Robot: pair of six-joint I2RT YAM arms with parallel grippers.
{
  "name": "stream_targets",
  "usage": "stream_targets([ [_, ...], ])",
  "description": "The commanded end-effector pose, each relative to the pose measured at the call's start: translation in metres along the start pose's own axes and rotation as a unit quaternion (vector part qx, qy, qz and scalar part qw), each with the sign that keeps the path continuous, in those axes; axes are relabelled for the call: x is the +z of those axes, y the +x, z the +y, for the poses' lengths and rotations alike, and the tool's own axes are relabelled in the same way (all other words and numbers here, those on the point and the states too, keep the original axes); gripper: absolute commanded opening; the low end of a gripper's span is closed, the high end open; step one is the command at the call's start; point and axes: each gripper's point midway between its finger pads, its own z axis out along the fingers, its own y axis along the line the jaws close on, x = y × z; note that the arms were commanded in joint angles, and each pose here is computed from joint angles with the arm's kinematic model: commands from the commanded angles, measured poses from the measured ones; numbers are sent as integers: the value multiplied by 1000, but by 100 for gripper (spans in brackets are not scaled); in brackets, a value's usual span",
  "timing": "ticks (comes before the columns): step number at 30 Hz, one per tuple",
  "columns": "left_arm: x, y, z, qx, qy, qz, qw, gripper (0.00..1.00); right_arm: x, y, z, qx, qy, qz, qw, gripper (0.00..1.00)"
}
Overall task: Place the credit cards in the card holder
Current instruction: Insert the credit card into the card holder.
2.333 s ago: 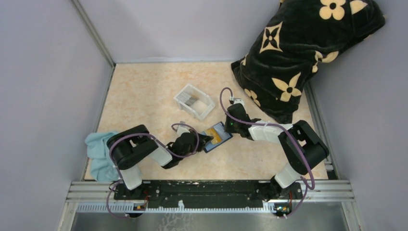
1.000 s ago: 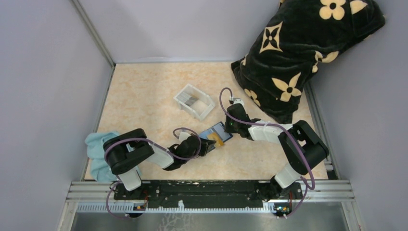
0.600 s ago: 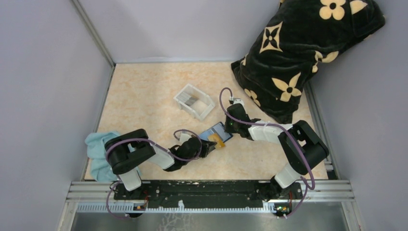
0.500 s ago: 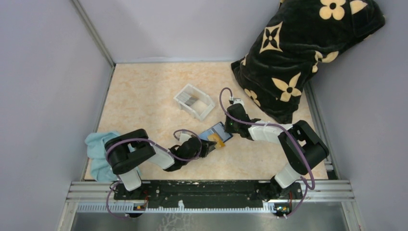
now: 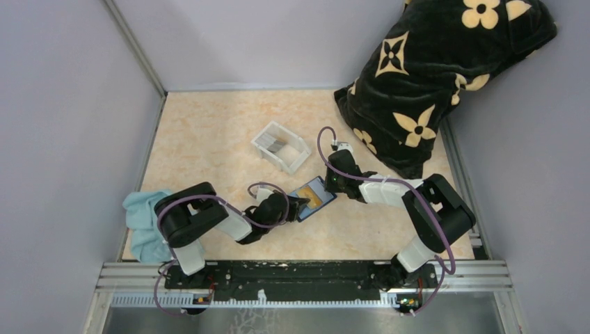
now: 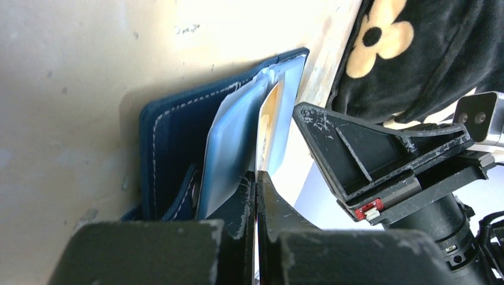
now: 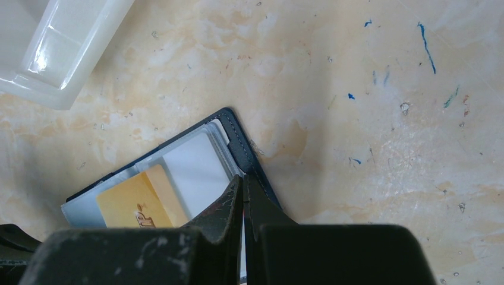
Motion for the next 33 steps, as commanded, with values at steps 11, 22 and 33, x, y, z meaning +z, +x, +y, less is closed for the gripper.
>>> stream_targets([
  [11, 18, 4, 18, 45, -12, 36, 998, 0, 2, 43, -12, -26, 24, 69, 997, 0],
  [22, 16, 9, 21, 73, -23, 52, 996, 42, 3, 43, -11, -26, 23, 72, 997, 0],
  [33, 7, 9, 21, 138, -66, 64, 986, 59, 1, 42, -10, -25, 20, 69, 997, 0],
])
